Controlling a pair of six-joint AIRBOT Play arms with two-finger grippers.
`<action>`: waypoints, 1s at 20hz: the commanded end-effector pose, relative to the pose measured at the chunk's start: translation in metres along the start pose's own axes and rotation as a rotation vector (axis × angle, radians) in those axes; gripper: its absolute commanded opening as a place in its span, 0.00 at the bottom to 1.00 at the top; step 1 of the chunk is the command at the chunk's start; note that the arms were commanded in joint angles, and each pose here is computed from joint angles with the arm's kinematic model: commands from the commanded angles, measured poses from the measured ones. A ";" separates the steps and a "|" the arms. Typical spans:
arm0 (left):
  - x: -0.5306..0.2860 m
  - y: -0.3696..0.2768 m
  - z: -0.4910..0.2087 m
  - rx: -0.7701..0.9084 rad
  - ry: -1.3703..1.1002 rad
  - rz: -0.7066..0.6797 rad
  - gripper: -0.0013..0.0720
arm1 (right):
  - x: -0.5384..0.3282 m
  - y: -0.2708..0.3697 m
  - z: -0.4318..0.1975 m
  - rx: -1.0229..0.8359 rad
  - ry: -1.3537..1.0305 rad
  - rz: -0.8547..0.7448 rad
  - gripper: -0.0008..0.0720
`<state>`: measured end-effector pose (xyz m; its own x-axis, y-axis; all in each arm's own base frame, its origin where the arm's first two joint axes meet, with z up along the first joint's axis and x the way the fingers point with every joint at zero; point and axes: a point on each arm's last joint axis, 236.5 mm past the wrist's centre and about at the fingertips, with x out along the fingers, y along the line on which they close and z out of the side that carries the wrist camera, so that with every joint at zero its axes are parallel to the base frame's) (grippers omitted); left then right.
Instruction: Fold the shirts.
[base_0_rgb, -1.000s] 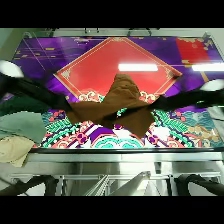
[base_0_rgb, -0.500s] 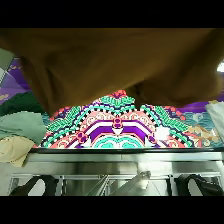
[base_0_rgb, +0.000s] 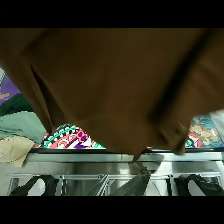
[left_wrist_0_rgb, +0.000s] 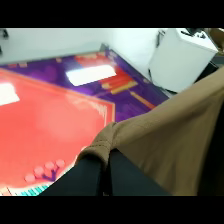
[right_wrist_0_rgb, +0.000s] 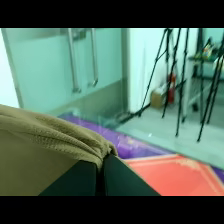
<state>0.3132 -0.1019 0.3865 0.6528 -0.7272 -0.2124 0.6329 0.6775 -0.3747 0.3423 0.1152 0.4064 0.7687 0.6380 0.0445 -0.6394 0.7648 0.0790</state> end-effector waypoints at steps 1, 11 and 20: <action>0.048 0.088 -0.054 -0.197 0.110 -0.024 0.05 | 0.080 -0.075 -0.097 0.130 0.143 -0.009 0.05; 0.138 0.267 -0.187 -0.618 0.302 -0.055 0.98 | 0.104 -0.151 -0.252 0.559 0.392 -0.034 0.60; 0.026 0.243 -0.340 -0.981 0.860 0.171 0.98 | -0.094 -0.149 -0.421 0.745 1.064 -0.237 0.62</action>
<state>0.4033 0.0099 0.0148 0.1499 -0.7463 -0.6486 -0.0920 0.6426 -0.7607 0.4114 -0.0055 0.0265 0.4060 0.5421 -0.7357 -0.1541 0.8342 0.5295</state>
